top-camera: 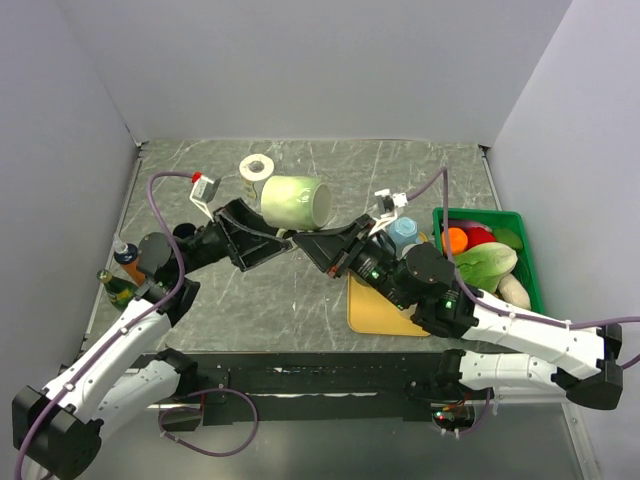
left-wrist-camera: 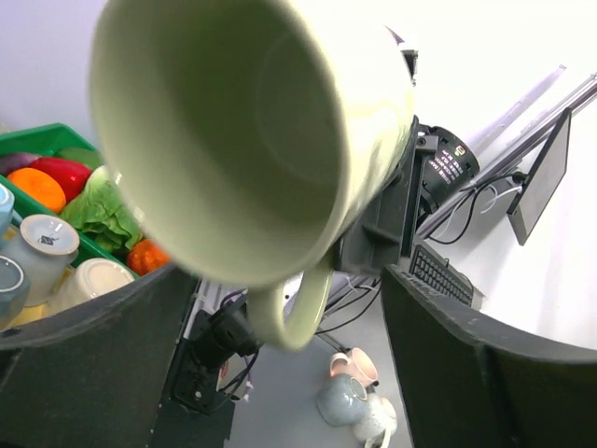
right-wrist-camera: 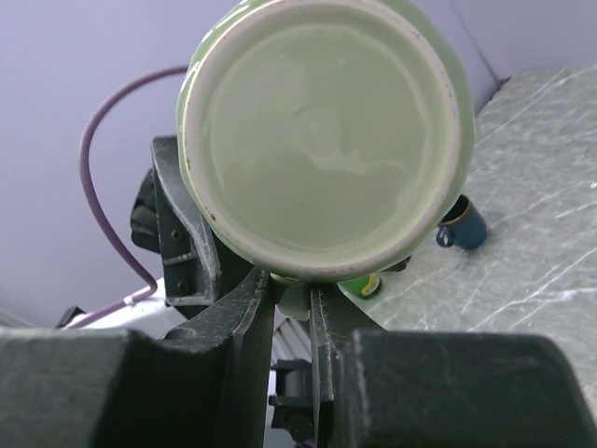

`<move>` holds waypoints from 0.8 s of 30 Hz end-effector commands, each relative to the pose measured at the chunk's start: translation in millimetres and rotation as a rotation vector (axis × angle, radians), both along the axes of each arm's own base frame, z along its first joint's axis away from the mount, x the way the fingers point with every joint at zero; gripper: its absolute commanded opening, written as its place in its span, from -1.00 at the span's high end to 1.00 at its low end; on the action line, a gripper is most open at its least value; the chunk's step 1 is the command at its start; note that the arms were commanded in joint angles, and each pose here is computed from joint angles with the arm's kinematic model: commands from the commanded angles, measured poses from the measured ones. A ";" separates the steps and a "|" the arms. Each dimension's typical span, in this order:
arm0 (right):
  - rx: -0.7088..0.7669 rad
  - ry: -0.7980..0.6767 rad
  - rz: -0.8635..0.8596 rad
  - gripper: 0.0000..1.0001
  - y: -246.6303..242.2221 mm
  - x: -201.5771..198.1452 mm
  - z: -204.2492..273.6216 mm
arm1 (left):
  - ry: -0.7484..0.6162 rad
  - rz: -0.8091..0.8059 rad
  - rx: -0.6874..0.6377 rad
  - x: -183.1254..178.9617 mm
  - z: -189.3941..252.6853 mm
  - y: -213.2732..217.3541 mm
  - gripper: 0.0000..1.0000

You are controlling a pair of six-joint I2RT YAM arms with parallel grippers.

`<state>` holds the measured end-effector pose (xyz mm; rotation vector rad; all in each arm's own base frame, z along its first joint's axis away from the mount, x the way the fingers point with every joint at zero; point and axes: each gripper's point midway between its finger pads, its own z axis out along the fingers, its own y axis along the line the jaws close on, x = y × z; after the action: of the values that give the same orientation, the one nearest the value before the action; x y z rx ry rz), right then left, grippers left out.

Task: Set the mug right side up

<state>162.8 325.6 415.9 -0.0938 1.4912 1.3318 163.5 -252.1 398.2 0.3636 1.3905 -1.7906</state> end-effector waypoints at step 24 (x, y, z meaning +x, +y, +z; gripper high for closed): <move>0.133 -0.086 0.023 1.00 -9.9 -8.6 39.8 | -0.146 0.038 0.001 -9.7 26.6 4.0 0.98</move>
<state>158.3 328.3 413.7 -0.1372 1.4592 1.3532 159.0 -251.9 398.1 0.3809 1.4082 -1.7674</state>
